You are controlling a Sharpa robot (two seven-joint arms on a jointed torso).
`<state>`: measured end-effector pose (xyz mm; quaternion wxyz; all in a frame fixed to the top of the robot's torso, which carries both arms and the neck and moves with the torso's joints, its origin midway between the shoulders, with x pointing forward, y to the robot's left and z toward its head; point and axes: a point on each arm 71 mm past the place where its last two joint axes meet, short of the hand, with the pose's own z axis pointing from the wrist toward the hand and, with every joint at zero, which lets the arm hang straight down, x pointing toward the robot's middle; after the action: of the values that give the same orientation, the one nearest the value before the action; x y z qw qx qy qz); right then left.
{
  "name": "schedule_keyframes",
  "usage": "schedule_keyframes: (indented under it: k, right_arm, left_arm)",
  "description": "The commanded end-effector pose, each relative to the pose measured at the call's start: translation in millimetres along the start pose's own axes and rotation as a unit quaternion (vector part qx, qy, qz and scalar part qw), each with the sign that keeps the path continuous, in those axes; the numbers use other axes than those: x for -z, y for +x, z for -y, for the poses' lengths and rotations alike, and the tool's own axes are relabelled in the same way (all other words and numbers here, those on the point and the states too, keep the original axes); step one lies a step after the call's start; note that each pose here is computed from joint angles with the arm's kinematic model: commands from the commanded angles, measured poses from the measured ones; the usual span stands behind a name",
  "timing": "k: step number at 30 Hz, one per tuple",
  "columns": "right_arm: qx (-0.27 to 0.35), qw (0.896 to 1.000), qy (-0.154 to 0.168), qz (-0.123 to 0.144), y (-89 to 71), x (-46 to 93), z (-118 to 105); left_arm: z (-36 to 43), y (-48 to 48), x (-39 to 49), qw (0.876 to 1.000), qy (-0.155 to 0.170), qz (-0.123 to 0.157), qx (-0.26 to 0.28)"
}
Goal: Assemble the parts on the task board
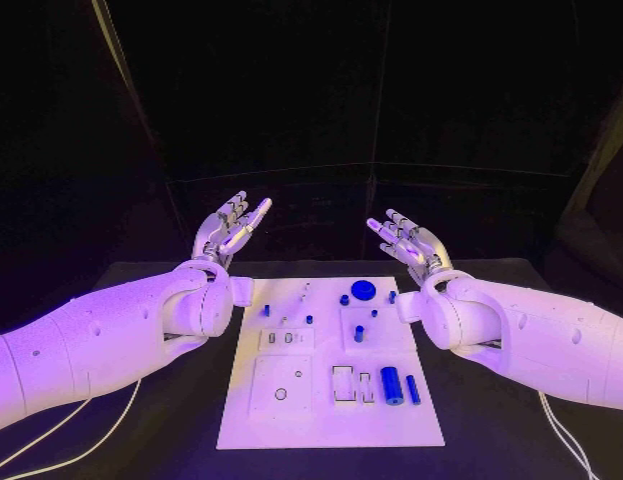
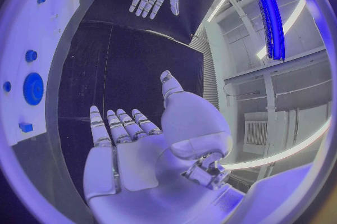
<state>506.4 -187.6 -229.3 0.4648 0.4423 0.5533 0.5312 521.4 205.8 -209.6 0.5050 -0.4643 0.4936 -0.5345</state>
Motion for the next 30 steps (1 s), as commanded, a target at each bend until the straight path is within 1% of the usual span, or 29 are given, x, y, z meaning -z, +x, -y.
schedule_keyframes:
  k: [1, 5, 10, 11, 15, 19, 21, 25, 26, 27, 29, 30]
  right_arm:
    - [0.017, 0.995, 0.007, -0.103, 11.4, -6.0, 0]
    - [0.031, 0.991, 0.012, -0.133, 12.8, -13.1, 0]
    - [0.037, 0.989, 0.015, -0.145, 13.2, -15.7, 0]
    - [0.112, 0.989, -0.038, -0.091, -13.5, -14.3, -7]
    - [0.155, 0.982, -0.054, -0.088, -19.9, -14.7, -9]
    - [0.201, 0.972, -0.073, -0.096, -24.7, -14.1, -15]
    - [0.228, 0.965, -0.083, -0.102, -27.0, -13.1, -19]
    - [0.277, 0.949, -0.094, -0.118, -29.0, -13.3, -27]
    - [0.306, 0.938, -0.097, -0.129, -28.6, -14.6, -32]
    - [0.318, 0.934, -0.096, -0.134, -28.3, -15.0, -33]
    - [0.363, 0.915, -0.097, -0.147, -26.6, -16.2, -38]
    - [0.380, 0.907, -0.097, -0.152, -25.7, -16.6, -39]
  left_arm:
    - [6.4, 5.5, -3.6, 0.998, 0.034, -0.047, 0.019]
    - [6.7, 5.3, -4.2, 0.998, 0.035, -0.047, 0.019]
    - [6.7, 5.3, -4.2, 0.998, 0.035, -0.047, 0.019]
    - [6.8, -12.4, 0.2, 0.998, 0.030, -0.053, 0.023]
    - [8.8, -19.1, 3.2, 0.998, 0.033, -0.052, 0.022]
    - [11.6, -24.5, 7.5, 0.997, 0.033, -0.059, 0.027]
    - [13.5, -26.5, 10.2, 0.997, 0.032, -0.068, 0.033]
    - [17.0, -27.3, 15.6, 0.995, 0.028, -0.087, 0.044]
    - [19.2, -27.1, 19.0, 0.994, 0.026, -0.095, 0.048]
    - [20.0, -27.1, 20.2, 0.994, 0.026, -0.097, 0.050]
    - [23.5, -26.5, 24.0, 0.993, 0.025, -0.105, 0.054]
    - [24.9, -26.2, 25.2, 0.992, 0.025, -0.106, 0.055]
